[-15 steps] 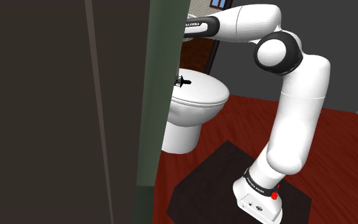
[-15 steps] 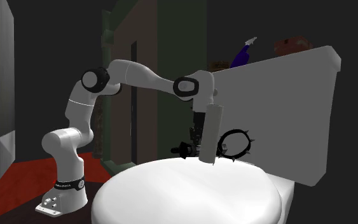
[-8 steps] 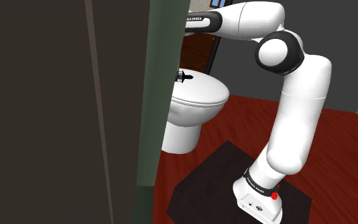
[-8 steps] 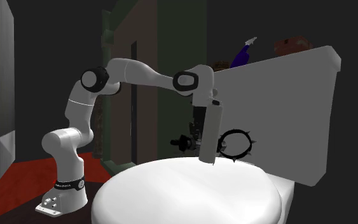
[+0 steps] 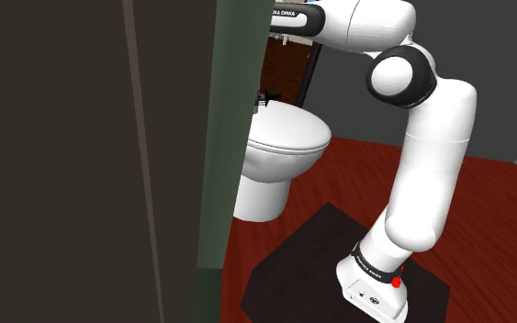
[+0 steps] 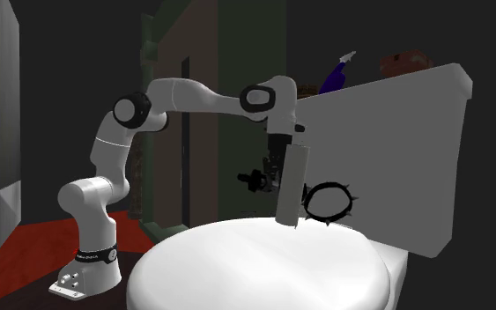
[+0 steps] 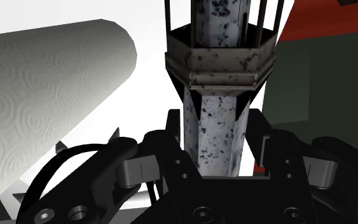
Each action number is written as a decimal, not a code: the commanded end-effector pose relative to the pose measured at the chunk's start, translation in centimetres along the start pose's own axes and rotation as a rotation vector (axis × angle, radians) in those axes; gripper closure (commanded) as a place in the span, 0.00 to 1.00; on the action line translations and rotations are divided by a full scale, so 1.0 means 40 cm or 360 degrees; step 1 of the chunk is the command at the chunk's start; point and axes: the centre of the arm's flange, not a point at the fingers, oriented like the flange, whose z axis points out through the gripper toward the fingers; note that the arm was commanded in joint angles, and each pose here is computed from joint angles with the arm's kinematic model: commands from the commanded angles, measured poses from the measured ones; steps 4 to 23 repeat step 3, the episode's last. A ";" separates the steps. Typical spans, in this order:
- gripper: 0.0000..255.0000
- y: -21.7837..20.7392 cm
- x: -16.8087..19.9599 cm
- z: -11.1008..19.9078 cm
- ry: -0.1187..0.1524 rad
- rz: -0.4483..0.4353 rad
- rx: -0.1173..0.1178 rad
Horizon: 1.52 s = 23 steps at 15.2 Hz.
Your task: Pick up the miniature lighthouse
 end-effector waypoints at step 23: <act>1.00 0.000 -0.002 -0.031 0.0001 0.0000 -0.0001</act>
